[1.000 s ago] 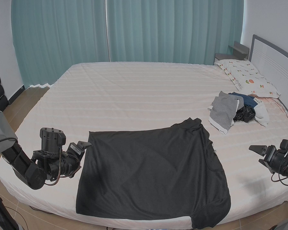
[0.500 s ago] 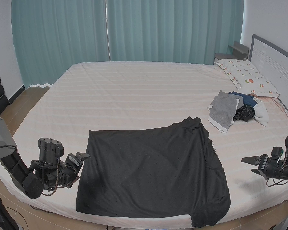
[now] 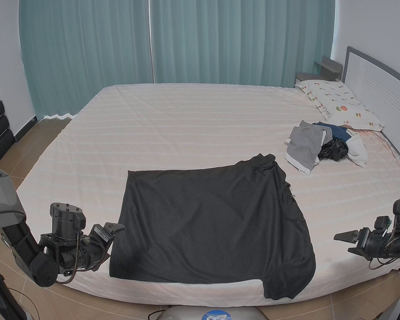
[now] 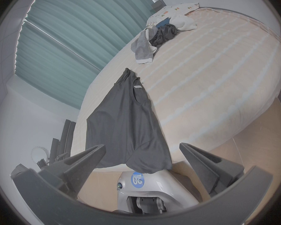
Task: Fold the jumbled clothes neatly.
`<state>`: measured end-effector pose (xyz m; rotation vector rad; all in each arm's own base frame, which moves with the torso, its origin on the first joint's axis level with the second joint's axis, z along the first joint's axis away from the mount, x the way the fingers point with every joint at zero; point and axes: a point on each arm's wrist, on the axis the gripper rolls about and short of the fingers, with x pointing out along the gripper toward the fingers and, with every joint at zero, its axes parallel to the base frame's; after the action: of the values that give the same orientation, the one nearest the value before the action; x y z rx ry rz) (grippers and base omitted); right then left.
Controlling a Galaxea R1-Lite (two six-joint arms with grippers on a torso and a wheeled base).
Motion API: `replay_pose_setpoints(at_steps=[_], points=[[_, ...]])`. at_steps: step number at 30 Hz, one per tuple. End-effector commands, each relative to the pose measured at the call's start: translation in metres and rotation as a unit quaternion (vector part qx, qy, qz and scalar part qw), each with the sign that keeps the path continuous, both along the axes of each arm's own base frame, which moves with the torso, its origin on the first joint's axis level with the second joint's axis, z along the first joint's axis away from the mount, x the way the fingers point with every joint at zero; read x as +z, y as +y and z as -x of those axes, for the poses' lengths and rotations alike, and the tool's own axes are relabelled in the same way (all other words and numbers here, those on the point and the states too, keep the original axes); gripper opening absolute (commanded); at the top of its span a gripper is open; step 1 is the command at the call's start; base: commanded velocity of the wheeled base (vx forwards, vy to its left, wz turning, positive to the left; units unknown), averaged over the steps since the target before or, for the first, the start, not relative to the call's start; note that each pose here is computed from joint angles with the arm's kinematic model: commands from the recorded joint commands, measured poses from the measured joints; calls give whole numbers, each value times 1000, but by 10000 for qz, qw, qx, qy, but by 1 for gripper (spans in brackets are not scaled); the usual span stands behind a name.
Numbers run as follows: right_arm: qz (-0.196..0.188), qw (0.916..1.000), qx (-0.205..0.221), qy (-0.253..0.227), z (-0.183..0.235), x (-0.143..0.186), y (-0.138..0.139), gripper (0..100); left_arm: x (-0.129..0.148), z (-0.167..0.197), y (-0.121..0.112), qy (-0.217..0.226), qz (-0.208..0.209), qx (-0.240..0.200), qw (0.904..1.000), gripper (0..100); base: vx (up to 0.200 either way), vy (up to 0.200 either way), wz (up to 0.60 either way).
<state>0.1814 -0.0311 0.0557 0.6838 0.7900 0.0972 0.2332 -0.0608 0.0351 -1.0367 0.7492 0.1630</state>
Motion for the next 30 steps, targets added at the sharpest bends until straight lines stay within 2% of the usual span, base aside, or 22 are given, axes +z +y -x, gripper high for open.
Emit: replay_pose_setpoints(at_steps=[1, 8, 14, 20, 24, 27, 30], points=[[-49, 10000, 42, 49, 1, -2, 0, 100, -7, 3, 1, 173, -43, -11, 9998, 100, 0, 0, 0], [-55, 9998, 89, 163, 7, -6, 3, 100, -12, 13, 3, 283, -394, -317, 9983, 100, 0, 0, 0], [69, 9995, 260, 137, 6, -6, 7, 100, -15, 13, 3, 366, -352, -434, 9978, 100, 0, 0, 0], [35, 9987, 459, 218, 1, -9, 14, 100, -25, 13, 6, 547, -518, -499, 9959, 100, -67, 0, 0], [37, 9980, 541, 331, -7, -16, 16, 100, -42, 11, 6, 776, -753, -593, 9924, 100, 0, 0, 0], [51, 9981, 533, 314, -12, -19, 15, 100, -49, 7, 5, 633, -745, -630, 9932, 100, 0, 0, 0], [65, 9983, 537, 208, -17, -20, 15, 100, -59, 1, 4, 409, -985, -867, 9905, 100, 0, 0, 0]])
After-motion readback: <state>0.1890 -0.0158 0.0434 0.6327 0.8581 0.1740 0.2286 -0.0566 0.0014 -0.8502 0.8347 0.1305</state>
